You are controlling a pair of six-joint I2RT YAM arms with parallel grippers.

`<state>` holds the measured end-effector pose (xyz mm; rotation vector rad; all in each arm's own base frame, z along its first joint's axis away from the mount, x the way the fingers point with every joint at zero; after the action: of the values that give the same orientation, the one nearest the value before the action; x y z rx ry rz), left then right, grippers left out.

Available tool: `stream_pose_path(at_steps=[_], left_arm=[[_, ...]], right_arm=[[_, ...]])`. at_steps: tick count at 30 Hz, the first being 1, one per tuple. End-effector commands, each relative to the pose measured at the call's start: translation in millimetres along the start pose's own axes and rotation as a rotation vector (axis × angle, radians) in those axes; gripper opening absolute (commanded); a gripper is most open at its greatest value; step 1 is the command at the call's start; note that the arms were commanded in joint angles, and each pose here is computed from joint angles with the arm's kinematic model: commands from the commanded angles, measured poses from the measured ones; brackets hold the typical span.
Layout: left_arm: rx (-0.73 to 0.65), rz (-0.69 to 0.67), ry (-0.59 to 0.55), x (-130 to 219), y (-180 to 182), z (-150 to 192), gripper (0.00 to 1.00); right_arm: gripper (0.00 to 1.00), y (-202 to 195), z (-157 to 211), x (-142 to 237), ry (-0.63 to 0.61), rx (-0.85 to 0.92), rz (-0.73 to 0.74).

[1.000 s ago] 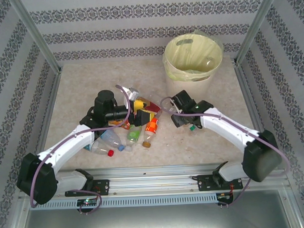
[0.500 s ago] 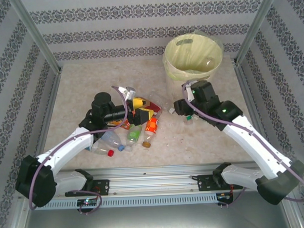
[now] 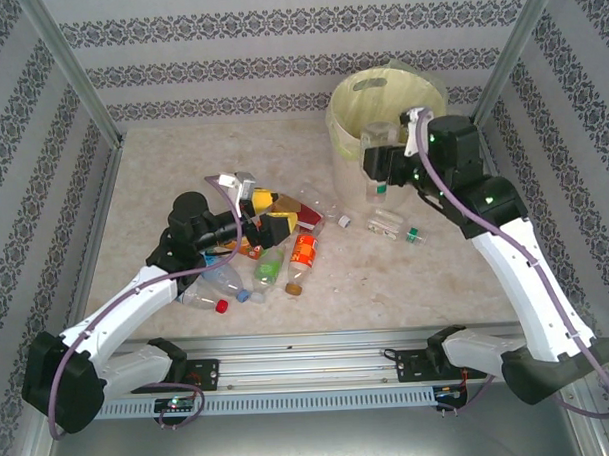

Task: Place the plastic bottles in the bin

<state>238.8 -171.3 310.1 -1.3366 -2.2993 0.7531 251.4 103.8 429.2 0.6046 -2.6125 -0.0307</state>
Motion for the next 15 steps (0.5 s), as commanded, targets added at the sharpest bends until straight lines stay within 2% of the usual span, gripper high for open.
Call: stream_pose_path(at_steps=[1, 8, 15], left_arm=[[-0.051, -0.001, -0.069, 7.7, -4.3, -9.5, 1.0], [-0.06, -0.004, -0.069, 9.4, -4.4, -11.0, 1.0], [-0.071, -0.025, -0.056, 9.4, -3.9, -11.5, 1.0]], right_arm=[[0.62, -0.6, -29.3, 7.1, -0.084, -0.015, -0.035], [0.61, -17.4, -72.8, -3.2, -0.157, -0.031, 0.003], [0.61, -47.2, -101.3, -32.1, -0.173, -0.078, 0.124]])
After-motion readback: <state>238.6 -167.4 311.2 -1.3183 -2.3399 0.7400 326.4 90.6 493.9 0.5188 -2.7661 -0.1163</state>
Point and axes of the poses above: each hand's point on the last joint's axis, 136 mm out from that joint toward the fingers, its own x axis back along the fingers, its own y axis along the line the jaws close on, z = x × y, the point moved 9 cm from there along x, back along the fingers, and after that the axes turned 13 degrees about x, right-handed, at the moved point
